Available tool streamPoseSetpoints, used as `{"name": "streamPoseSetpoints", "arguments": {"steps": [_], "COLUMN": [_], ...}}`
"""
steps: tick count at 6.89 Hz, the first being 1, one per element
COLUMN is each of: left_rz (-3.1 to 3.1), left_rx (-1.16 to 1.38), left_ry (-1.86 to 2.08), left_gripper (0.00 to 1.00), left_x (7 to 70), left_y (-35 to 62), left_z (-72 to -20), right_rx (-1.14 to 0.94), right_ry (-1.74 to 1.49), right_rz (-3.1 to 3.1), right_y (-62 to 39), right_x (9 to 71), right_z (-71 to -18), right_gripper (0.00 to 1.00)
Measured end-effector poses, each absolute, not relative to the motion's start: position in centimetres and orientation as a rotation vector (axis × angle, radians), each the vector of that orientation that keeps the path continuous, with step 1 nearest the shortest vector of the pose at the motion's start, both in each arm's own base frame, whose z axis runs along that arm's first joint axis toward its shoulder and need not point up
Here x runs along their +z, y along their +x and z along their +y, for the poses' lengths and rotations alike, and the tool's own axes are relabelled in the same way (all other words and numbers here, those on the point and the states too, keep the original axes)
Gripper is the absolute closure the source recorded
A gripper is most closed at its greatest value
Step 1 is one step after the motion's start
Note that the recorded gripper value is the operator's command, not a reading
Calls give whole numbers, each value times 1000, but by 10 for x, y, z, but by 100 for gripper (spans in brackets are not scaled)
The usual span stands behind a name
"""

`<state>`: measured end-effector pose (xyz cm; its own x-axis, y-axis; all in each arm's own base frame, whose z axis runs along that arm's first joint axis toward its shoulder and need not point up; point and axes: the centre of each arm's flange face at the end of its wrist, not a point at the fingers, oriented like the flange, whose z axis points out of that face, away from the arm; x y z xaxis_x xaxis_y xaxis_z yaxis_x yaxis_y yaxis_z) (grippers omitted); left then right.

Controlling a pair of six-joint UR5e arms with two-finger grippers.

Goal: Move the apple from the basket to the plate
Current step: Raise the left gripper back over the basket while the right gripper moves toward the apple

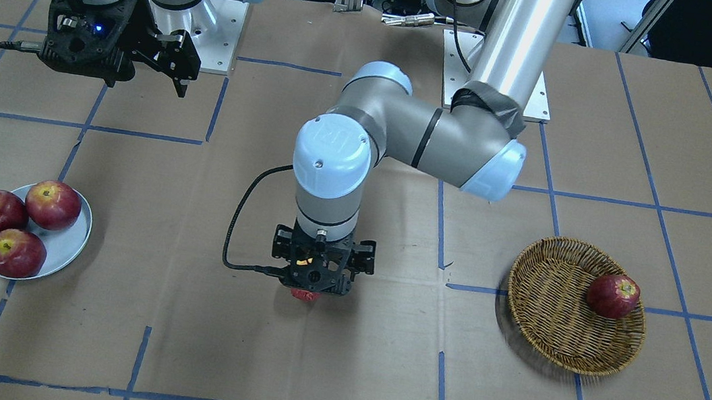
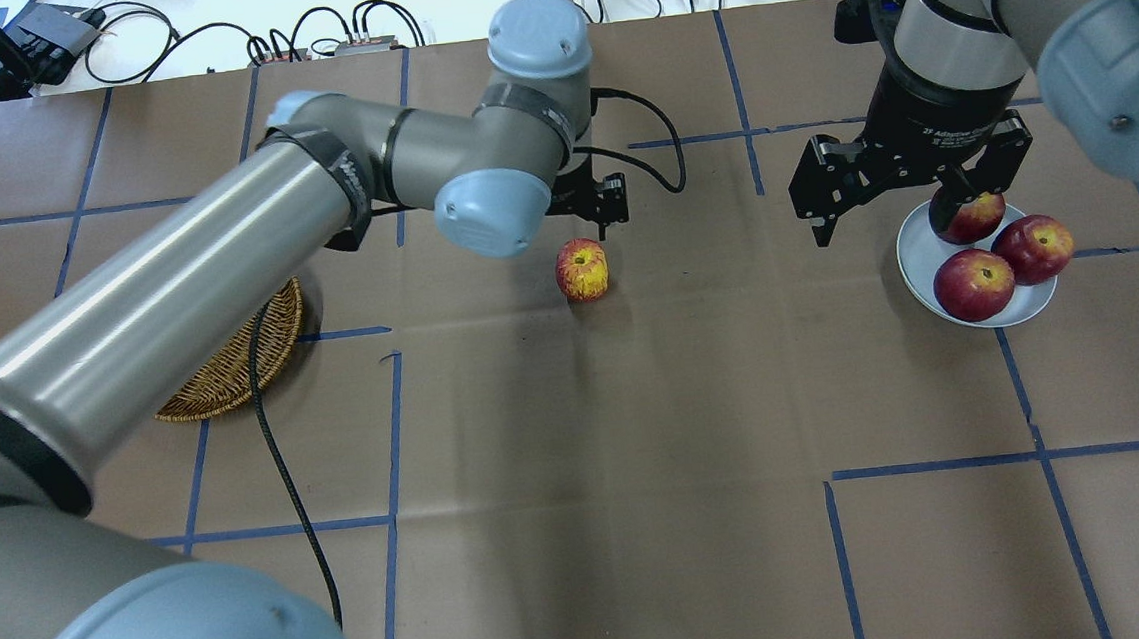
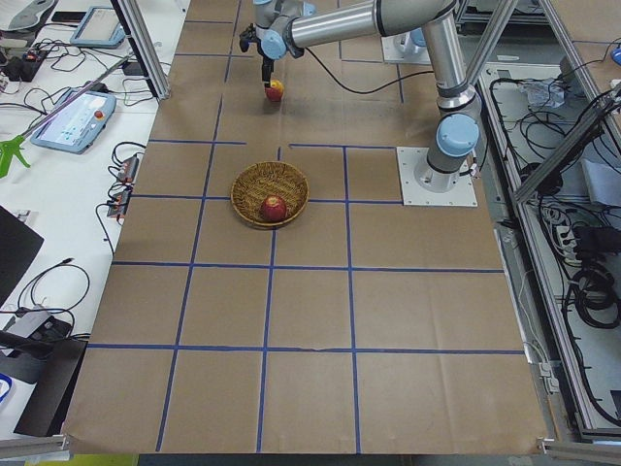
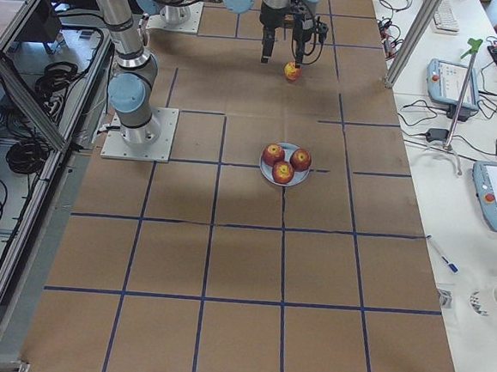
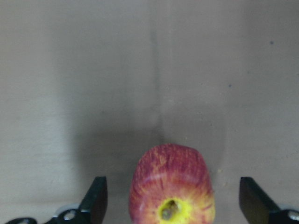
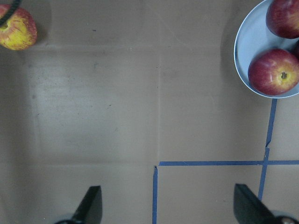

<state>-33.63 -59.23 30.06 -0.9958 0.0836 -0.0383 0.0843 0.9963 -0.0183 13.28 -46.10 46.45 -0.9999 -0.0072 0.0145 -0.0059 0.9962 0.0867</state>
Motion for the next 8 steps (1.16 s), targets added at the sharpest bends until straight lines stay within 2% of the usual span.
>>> {"name": "streamPoseSetpoints", "arguments": {"steps": [2, 4, 6, 8], "left_rz": [3089, 3088, 3087, 3087], "left_rx": [57, 108, 102, 137], "left_ry": [152, 147, 224, 280], "left_gripper": [1, 1, 1, 1], "left_x": [410, 493, 535, 536], "left_y": [-254, -200, -165, -147], "left_z": [-565, -510, -468, -450], "right_rx": [-135, -132, -123, -64], "right_ry": [8, 7, 8, 1], "right_rz": [-3126, -3127, -3124, -3124], "right_y": [133, 132, 132, 134], "right_x": [464, 465, 465, 468], "right_z": [-461, -462, -463, -469], "right_gripper": [0, 0, 0, 0]}}
